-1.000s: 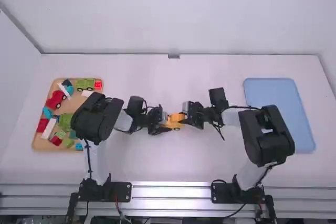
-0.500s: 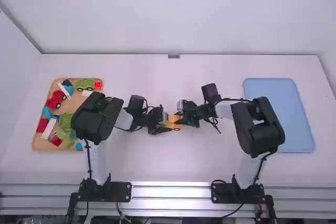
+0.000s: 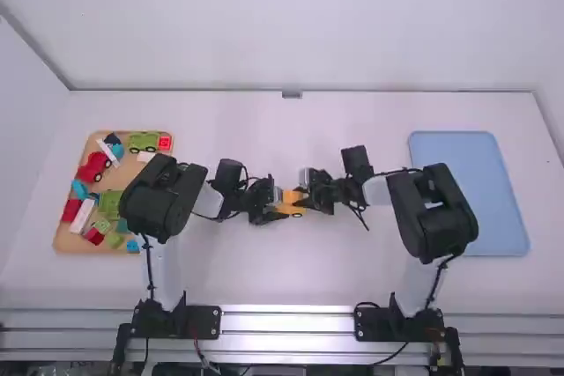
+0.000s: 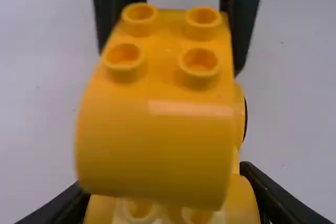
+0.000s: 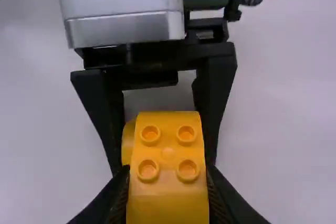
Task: Assemble lego blocks to make yellow taxi
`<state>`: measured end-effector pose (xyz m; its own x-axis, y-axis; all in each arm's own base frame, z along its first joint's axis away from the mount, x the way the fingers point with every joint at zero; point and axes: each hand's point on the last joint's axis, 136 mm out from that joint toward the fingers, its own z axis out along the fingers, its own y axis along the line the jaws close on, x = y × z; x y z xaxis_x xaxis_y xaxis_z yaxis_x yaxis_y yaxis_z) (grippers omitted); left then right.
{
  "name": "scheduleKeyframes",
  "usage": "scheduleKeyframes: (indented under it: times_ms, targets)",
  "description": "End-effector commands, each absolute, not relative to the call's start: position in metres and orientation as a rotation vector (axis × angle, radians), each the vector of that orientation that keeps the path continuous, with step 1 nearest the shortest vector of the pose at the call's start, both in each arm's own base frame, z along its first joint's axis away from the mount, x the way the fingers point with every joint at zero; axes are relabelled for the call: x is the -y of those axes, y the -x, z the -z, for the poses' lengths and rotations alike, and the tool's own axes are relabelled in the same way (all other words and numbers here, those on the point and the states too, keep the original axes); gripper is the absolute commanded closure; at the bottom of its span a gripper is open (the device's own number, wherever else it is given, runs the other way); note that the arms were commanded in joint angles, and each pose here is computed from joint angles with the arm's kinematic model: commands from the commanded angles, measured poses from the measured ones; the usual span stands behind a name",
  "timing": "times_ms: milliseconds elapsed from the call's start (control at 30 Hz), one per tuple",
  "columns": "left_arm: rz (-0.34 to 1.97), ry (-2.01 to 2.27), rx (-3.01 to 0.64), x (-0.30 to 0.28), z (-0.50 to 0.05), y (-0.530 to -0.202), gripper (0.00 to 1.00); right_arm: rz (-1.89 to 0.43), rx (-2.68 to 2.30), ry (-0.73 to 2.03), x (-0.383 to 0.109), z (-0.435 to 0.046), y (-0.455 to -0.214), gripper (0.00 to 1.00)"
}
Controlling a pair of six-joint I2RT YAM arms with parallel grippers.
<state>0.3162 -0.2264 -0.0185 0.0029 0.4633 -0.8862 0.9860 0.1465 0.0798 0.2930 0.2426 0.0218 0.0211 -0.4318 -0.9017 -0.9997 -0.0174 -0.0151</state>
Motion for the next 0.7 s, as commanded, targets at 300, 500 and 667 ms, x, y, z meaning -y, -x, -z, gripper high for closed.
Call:
scheduleKeyframes:
  times_ms: [300,500,667]
  targets:
    - [0.763,-1.447,-1.65,0.223,0.032,-0.313,0.56,-1.016,-1.558,1.526,-0.242,-0.015,-0.285,0.94]
    - [0.762,-1.447,-1.649,0.223,0.032,-0.313,0.58,-1.017,-1.558,1.53,-0.241,-0.012,-0.282,0.94]
    - [0.763,-1.447,-1.65,0.223,0.032,-0.314,0.59,-1.024,-1.557,1.523,-0.242,-0.003,-0.284,0.95]
